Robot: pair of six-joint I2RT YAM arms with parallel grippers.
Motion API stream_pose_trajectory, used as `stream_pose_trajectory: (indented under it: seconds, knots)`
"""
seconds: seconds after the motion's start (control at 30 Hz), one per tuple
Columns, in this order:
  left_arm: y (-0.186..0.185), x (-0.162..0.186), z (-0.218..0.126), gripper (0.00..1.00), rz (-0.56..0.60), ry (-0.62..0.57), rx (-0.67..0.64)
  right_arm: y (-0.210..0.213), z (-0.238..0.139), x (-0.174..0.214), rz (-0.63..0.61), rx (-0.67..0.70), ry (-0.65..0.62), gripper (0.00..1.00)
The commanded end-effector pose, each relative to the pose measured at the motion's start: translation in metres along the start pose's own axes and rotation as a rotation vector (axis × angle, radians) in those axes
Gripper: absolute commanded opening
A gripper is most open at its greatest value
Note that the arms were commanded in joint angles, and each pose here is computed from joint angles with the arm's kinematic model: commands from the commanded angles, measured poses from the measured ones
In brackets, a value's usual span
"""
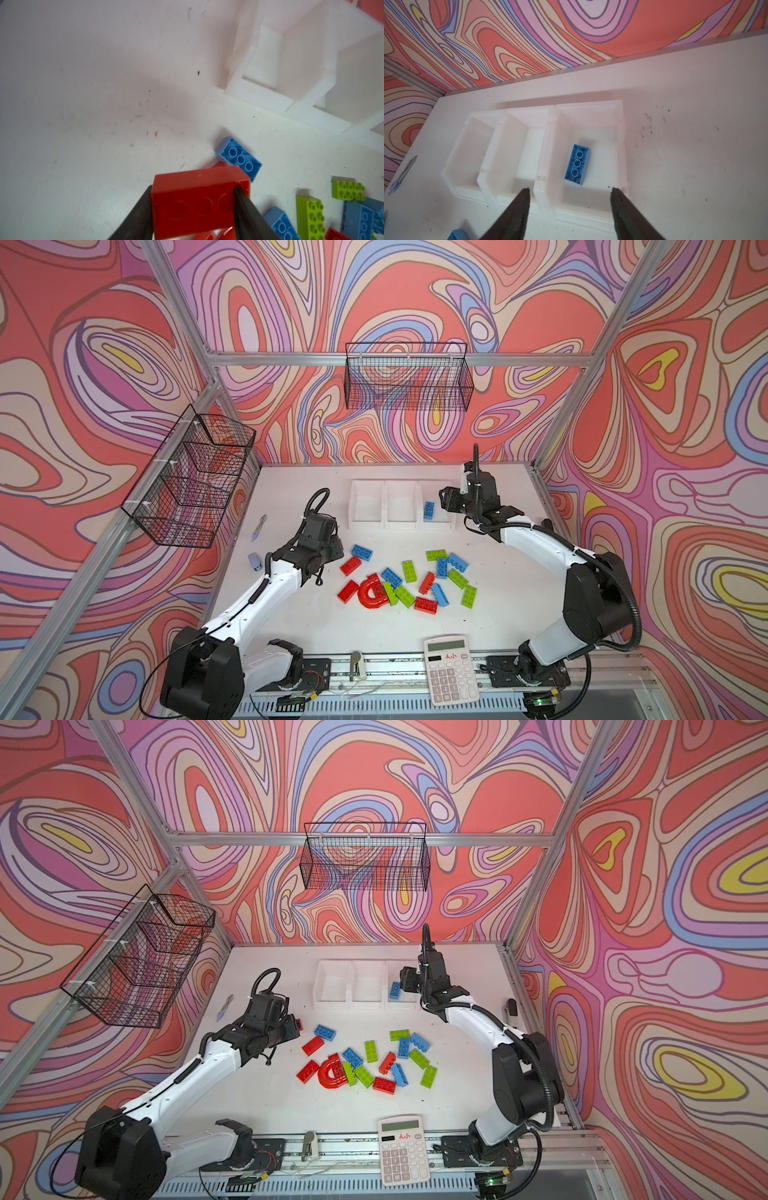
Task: Sort the legos into containers by color
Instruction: 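Carry the red brick to the tray compartment nearest the left arm and release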
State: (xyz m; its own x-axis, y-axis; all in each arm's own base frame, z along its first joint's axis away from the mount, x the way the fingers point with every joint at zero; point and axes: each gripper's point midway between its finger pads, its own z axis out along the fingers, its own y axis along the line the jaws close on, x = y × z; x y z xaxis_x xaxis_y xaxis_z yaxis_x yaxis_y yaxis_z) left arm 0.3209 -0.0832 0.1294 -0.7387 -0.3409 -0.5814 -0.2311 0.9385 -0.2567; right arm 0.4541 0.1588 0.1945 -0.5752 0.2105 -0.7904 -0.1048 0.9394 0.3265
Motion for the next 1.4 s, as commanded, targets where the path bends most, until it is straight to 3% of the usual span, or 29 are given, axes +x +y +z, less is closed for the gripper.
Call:
stream_pose_trajectory:
  seconds: [0.0,0.13,0.37,0.6,0.83,1.1,1.37]
  knots:
    - [-0.027,-0.032,0.013,0.44,0.072,-0.059,0.044,-0.004,-0.013,-0.004,-0.017,0.026,-0.018,0.66]
    - [-0.063,-0.072,0.041,0.45,0.134,-0.114,0.088,-0.008,-0.019,0.0,-0.023,0.041,-0.009,0.66]
    - [-0.116,-0.105,0.096,0.47,0.254,-0.096,0.163,-0.007,-0.025,0.023,0.002,0.008,0.055,0.66]
    - [-0.146,-0.12,0.12,0.52,0.328,-0.082,0.194,-0.007,-0.024,0.054,0.022,-0.03,0.139,0.66]
    - [-0.146,-0.115,0.143,0.68,0.361,-0.041,0.145,-0.014,-0.024,0.077,0.016,-0.013,0.221,0.68]
    - [-0.145,-0.122,0.139,0.77,0.362,-0.063,0.128,-0.019,-0.033,0.102,-0.021,0.0,0.301,0.68]
    - [-0.14,-0.148,0.074,0.78,0.374,-0.183,0.135,0.035,-0.04,0.148,-0.241,-0.117,0.443,0.7]
